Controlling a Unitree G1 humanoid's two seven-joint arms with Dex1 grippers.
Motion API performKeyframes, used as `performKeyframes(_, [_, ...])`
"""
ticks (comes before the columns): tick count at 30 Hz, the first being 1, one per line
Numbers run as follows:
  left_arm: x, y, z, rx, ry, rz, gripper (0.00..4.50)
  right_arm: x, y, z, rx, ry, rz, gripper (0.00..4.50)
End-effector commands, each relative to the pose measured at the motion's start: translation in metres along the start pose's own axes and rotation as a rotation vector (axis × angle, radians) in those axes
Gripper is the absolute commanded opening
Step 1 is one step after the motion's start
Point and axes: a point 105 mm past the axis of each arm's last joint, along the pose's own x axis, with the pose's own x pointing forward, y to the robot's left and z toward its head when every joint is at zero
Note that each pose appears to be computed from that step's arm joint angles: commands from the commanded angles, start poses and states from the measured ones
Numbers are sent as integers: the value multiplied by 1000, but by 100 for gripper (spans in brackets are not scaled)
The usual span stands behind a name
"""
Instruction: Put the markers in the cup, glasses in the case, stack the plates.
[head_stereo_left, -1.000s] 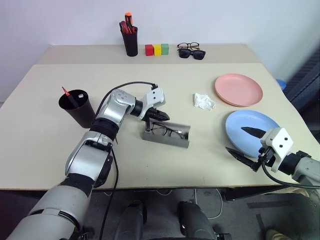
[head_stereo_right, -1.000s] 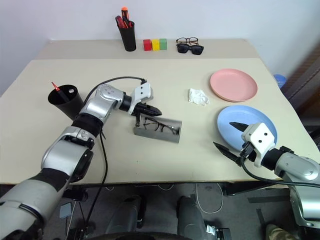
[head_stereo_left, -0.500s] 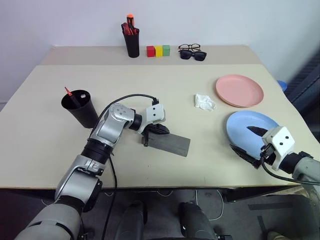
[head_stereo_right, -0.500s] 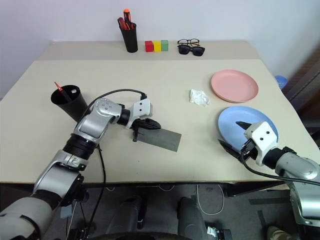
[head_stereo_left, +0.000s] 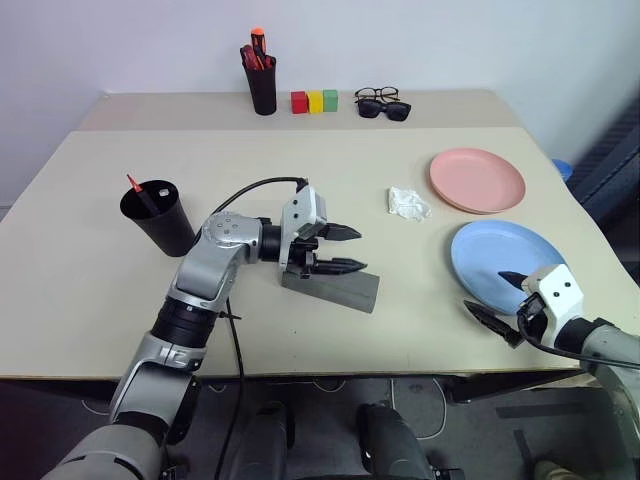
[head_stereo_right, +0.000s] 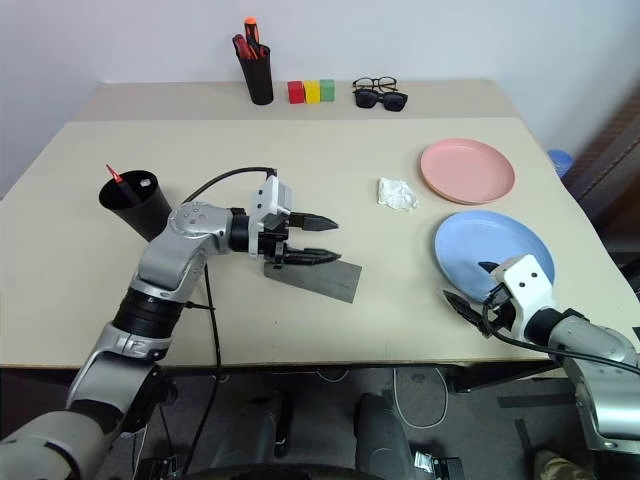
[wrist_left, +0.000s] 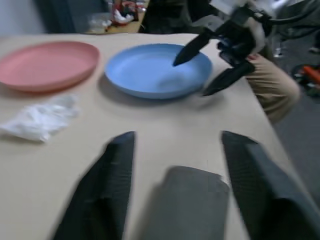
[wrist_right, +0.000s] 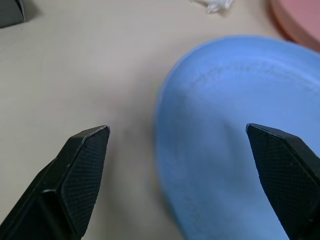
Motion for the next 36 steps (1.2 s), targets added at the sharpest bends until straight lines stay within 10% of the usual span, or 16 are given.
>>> performKeyframes(1, [5, -11, 11, 35, -16, -38, 446, 5, -1, 7, -11, -20, 0, 450])
performKeyframes(7, [8, -13, 15, 43, -7, -21, 450, 15, -8, -2, 39, 9, -25, 365])
performKeyframes(14, [7, -9, 15, 52, -3, 27, 450, 15, -9, -9, 49, 32, -30, 7])
performKeyframes(21, [7, -9, 14, 51, -8, 43, 450, 13, -15, 0, -4, 14, -71, 7])
performKeyframes(36, [6, -7, 13, 48, -18, 114, 450, 55, -85, 149, -352, -296, -189, 7])
